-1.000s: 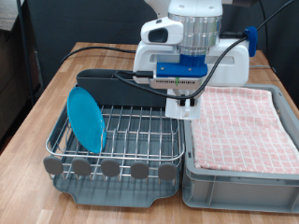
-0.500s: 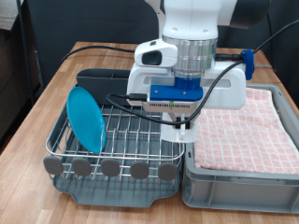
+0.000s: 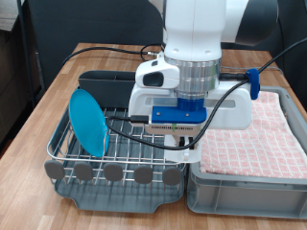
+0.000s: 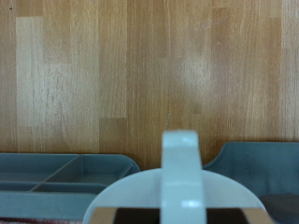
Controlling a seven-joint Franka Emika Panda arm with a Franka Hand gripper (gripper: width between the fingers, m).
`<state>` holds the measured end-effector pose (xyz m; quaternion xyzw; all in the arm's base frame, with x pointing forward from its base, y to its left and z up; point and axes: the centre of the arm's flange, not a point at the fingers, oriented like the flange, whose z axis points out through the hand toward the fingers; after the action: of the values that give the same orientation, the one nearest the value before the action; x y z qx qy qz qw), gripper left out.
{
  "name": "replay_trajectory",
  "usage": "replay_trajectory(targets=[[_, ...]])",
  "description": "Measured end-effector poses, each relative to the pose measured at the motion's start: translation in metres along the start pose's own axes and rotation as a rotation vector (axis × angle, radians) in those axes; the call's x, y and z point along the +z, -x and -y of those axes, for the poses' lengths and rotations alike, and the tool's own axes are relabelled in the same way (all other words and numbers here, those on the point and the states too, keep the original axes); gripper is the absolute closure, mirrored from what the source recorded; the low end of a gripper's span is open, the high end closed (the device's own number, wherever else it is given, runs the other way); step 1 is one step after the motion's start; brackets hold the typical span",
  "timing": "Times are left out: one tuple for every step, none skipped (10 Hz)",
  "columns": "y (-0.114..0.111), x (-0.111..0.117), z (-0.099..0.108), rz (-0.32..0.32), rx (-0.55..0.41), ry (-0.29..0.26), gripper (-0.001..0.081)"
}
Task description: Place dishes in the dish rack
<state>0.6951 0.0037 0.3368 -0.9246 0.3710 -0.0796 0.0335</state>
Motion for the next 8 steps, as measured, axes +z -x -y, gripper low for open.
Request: replay_trajectory(targets=[[-0.002,0.006,0.000,0.007,0.003,-0.002,0.0735],[-0.004,0.012,0.000,0.014,0.005,-0.004,0.0735],[-0.005,0.018,-0.001,0.019,0.007,-0.008,0.0735],[-0.007,0.025,-0.002,0.022,0.007,-0.011,0.0735],[-0.007,0.030,-0.003,0.026,0.006,-0.013,0.0735],[-0.008,0.035,-0.004,0.028,0.008,-0.011,0.0735],[-0.009,0.040,-0.005,0.030,0.010,-0.005,0.0735],[-0.010,0.045,-0.006,0.033,0.011,0.001,0.0735]])
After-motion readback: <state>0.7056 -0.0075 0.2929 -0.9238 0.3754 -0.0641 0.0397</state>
